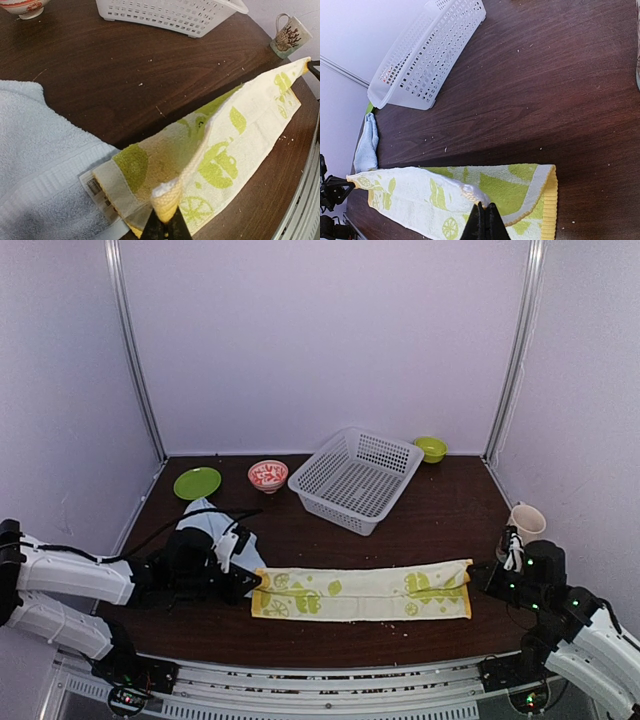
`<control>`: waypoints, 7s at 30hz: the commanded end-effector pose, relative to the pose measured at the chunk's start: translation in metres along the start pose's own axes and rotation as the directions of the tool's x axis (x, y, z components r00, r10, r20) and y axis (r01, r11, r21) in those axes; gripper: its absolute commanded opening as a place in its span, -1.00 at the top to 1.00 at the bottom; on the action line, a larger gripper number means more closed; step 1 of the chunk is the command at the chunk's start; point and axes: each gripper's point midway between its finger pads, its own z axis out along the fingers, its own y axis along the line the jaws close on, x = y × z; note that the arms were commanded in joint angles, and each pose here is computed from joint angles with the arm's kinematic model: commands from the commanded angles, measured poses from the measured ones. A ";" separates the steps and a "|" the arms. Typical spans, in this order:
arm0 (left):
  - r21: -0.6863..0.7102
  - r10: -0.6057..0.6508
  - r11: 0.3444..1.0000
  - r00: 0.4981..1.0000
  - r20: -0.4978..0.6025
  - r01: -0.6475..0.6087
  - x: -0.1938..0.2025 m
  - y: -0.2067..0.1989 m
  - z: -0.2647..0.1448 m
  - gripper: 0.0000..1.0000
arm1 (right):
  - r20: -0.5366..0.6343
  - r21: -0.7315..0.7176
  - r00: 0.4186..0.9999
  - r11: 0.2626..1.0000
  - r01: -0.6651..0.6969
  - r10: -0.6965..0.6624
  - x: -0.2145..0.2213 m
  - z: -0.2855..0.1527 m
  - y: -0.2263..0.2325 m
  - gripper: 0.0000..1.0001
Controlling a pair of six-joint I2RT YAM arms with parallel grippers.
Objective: Roll the towels
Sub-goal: Fold the towel at the center of the board.
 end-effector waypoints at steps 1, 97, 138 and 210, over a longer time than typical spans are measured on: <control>-0.017 0.041 0.999 0.985 0.167 -0.038 -0.059 -0.012 -0.018 1.00 | 0.091 0.006 0.995 0.999 0.045 -0.045 -0.032 -0.012 0.015 1.00; -0.374 -0.024 0.926 0.987 -0.160 -0.039 -0.104 0.072 0.086 -0.02 | 0.124 0.013 0.975 0.983 0.181 -0.182 -0.053 0.056 0.027 1.00; -0.360 -0.081 0.933 0.986 -0.146 0.024 -0.107 0.093 0.101 1.00 | 0.116 0.002 0.977 0.984 0.179 -0.178 -0.054 0.053 0.031 1.00; -0.110 0.293 0.956 0.848 0.442 -0.273 -0.053 0.006 -0.011 1.00 | 0.044 -0.014 0.997 0.997 0.071 -0.070 -0.020 0.050 0.012 1.00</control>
